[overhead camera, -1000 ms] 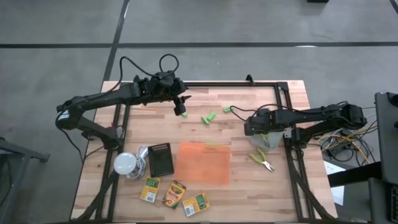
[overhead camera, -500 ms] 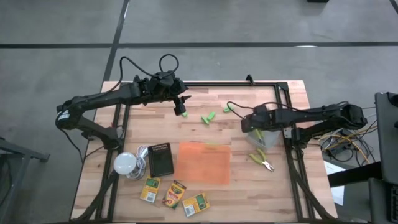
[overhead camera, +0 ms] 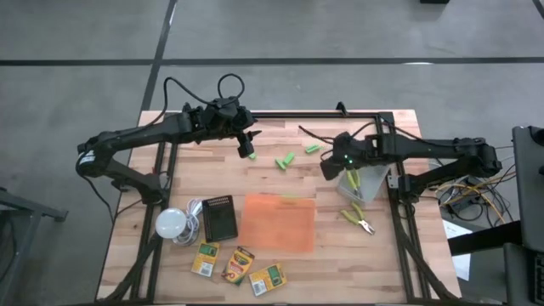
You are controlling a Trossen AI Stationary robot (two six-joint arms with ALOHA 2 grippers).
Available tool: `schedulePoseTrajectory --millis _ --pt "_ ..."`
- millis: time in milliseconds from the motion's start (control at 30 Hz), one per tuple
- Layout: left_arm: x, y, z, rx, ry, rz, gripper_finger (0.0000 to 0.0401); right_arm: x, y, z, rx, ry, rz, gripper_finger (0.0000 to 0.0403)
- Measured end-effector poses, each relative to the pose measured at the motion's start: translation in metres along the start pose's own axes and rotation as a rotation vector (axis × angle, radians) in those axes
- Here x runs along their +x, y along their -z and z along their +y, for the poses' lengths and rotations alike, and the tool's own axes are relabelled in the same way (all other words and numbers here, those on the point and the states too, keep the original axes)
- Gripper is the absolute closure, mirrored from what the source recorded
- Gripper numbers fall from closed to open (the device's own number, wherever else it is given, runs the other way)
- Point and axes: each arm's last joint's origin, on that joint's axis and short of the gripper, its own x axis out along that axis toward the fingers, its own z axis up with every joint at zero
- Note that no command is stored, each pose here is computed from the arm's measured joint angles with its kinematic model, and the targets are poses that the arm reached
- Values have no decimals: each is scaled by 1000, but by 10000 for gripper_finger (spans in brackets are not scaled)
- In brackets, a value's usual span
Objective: Pick & Place School Supplies
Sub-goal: Put the green hole puncher into the gray bin
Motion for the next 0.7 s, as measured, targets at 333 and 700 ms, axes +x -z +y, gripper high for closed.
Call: schedulePoseTrajectory --millis 333,700 --pt "0 0 0 2 0 1 224 -17 30 29 -223 -54 -29 288" --pt "0 0 0 30 0 2 224 -15 114 43 -268 -101 124 292"
